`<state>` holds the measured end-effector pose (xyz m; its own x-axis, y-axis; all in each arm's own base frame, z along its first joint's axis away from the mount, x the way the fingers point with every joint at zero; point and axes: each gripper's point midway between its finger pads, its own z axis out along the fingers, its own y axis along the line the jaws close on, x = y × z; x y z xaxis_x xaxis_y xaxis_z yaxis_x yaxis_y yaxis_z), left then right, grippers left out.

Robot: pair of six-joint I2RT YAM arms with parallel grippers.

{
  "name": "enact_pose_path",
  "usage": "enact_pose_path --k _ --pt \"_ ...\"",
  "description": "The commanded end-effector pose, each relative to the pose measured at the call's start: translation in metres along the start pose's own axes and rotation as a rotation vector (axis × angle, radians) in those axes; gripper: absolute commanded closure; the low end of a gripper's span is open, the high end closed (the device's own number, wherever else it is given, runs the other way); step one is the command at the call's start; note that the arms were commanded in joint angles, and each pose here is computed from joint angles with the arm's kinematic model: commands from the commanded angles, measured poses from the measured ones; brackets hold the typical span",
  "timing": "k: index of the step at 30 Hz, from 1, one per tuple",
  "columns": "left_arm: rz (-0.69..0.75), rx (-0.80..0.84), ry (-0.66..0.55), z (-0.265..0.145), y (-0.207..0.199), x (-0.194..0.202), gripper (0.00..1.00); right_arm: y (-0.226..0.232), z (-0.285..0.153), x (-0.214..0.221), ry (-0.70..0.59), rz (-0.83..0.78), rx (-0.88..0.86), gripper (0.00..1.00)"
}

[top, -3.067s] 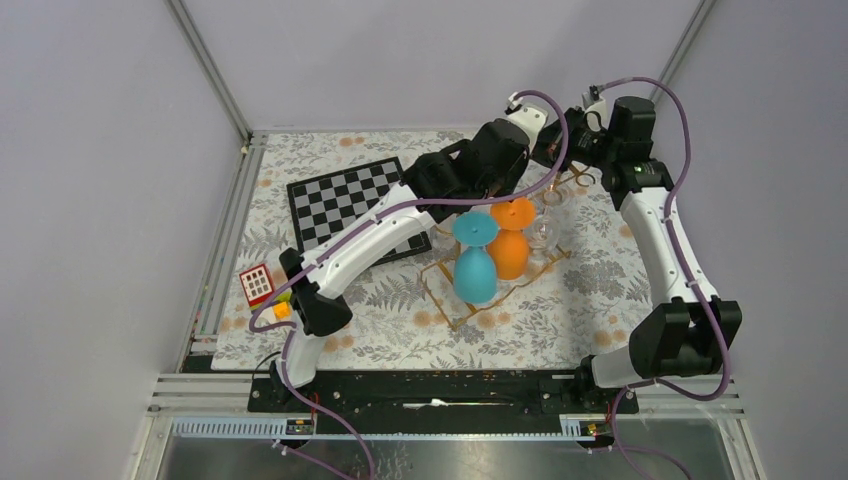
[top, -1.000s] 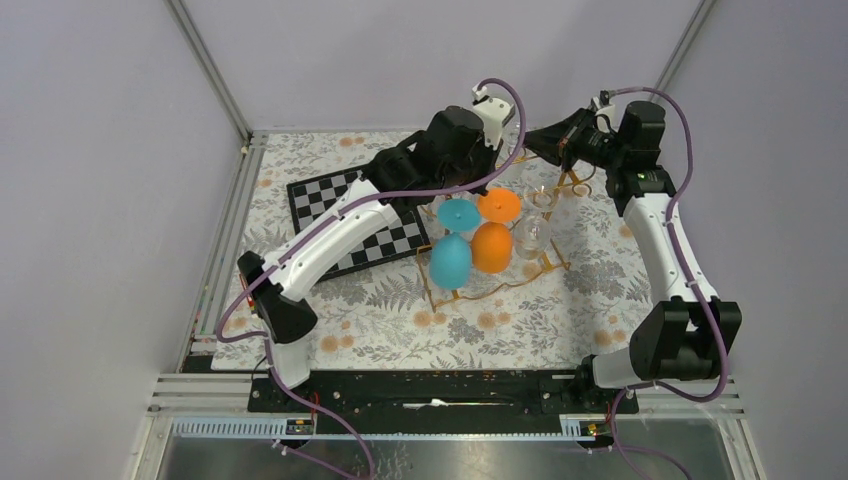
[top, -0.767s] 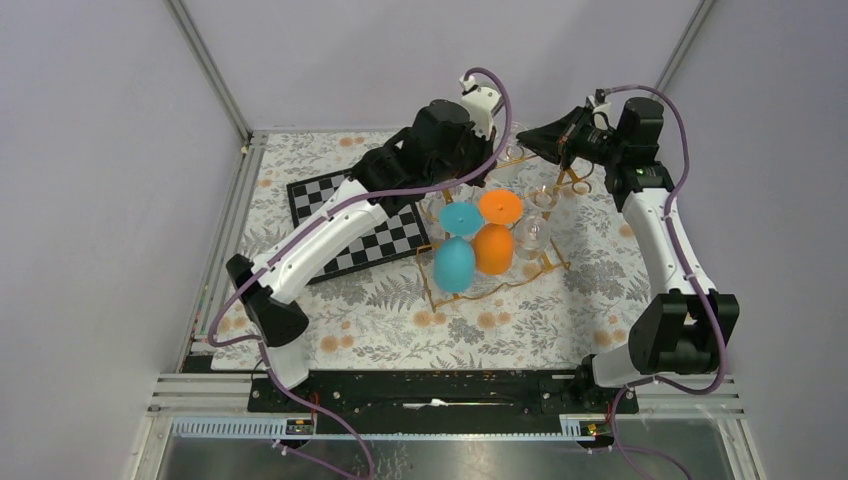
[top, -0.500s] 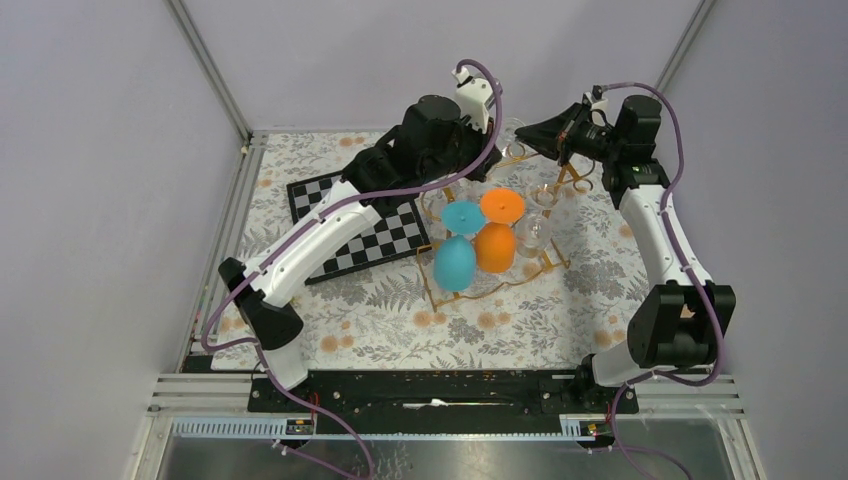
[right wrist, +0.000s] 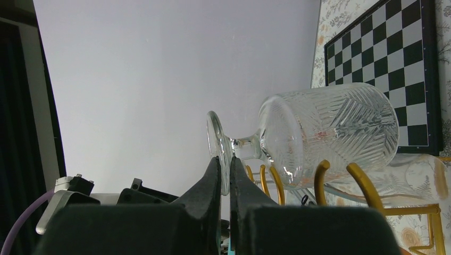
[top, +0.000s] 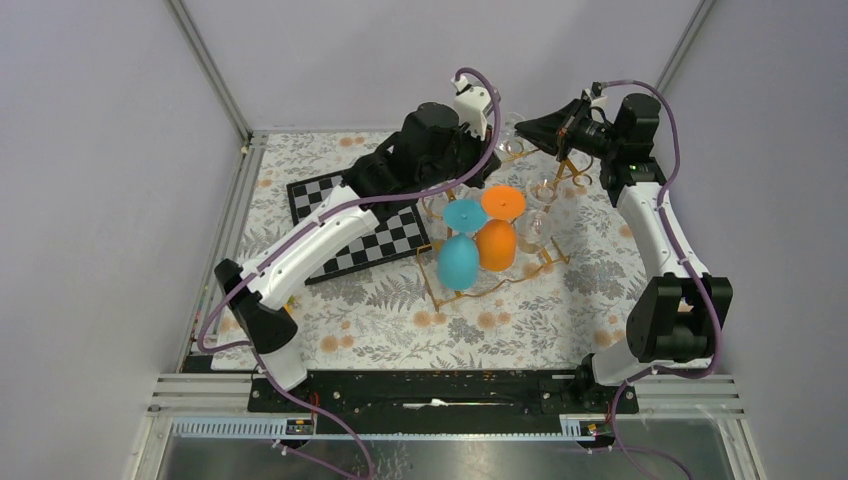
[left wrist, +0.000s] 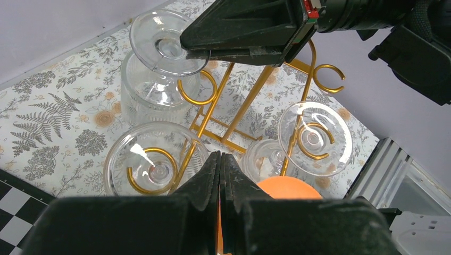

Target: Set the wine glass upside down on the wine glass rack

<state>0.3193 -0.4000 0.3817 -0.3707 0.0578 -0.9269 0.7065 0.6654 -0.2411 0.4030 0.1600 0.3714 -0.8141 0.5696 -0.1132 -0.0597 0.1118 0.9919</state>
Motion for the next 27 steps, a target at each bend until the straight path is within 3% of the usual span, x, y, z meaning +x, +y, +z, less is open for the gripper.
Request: enact_pose_path --k 1,27 --pt "-0.013 0.03 -0.17 -0.03 -0.01 -0.049 1.0 0.043 -0.007 0.002 -0.006 -0.143 -0.095 1.0" --pt "-0.016 0.037 -0.199 -0.043 -0.009 -0.047 1.0 0.067 -0.014 0.008 -0.006 -0.249 -0.134 1.0"
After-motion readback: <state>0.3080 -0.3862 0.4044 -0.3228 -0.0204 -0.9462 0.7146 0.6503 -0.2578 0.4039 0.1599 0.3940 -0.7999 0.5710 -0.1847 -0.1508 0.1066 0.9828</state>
